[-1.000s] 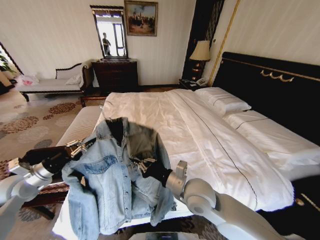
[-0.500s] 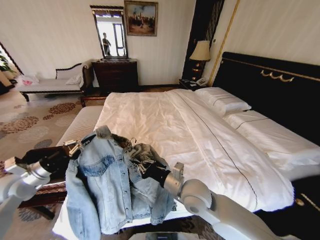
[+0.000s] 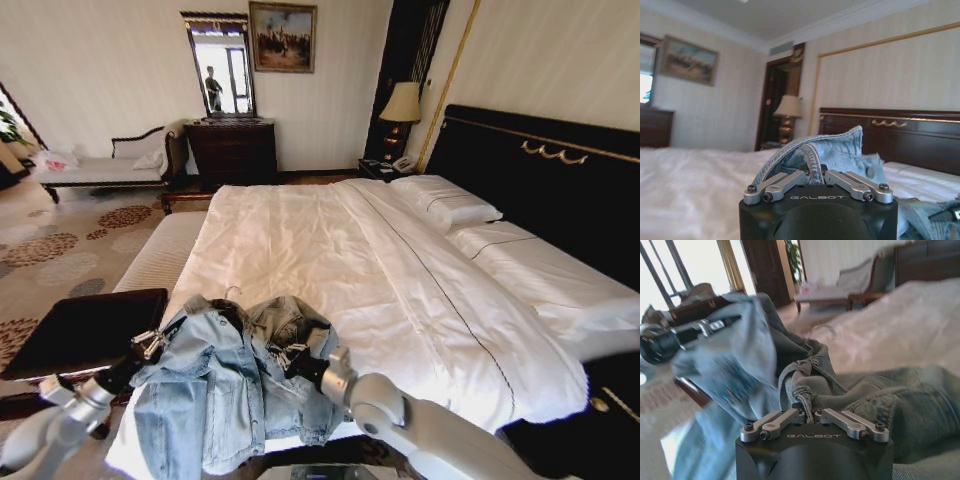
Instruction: Pick up the clothes from the bed and hang them on the clothes hanger.
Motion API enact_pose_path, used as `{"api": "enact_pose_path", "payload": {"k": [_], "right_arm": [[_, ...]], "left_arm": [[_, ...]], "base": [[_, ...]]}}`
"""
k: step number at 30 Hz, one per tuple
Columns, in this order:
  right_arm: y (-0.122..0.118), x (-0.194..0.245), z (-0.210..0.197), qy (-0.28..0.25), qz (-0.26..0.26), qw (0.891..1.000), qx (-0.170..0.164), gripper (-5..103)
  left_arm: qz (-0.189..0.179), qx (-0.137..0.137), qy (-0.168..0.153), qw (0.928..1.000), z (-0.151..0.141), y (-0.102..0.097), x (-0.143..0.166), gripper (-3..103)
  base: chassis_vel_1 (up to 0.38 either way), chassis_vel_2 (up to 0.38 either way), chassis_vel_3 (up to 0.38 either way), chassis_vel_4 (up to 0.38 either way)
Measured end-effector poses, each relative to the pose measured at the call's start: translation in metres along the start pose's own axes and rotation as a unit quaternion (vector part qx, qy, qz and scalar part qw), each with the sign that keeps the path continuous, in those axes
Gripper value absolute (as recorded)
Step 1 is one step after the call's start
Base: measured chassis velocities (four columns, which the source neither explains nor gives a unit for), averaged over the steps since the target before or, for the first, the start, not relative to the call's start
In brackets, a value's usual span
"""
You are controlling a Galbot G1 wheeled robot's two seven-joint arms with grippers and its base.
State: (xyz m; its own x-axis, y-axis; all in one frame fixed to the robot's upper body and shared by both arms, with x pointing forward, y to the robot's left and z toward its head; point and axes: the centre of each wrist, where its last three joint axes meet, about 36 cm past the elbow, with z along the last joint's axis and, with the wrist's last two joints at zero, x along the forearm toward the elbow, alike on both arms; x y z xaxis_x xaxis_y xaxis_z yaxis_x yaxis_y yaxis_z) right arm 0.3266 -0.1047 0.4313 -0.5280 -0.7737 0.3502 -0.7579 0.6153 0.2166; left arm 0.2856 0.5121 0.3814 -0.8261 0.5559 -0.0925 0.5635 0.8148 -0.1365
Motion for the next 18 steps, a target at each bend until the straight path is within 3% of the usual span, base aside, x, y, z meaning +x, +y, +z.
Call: {"api": "enact_pose_path", "payload": {"k": [7, 13, 18], "right_arm": [[-0.016, -0.035, 0.027, 0.042, 0.029, 0.998, 0.021, 3], [-0.01, -0.049, 0.044, 0.062, 0.031, 0.997, 0.042, 3], [-0.005, -0.043, 0.057, 0.078, 0.034, 0.995, 0.054, 3]], "left_arm": [[-0.026, 0.016, 0.031, 0.9991, 0.036, 0.009, 0.018, 0], [-0.03, 0.021, 0.073, 0.9966, 0.065, 0.001, 0.035, 0], [-0.036, 0.027, 0.104, 0.9936, 0.085, -0.016, 0.058, 15]], "base": [[0.0, 0.0, 0.0, 0.0], [0.0, 0.0, 0.0, 0.0], [0.0, 0.0, 0.0, 0.0]]}}
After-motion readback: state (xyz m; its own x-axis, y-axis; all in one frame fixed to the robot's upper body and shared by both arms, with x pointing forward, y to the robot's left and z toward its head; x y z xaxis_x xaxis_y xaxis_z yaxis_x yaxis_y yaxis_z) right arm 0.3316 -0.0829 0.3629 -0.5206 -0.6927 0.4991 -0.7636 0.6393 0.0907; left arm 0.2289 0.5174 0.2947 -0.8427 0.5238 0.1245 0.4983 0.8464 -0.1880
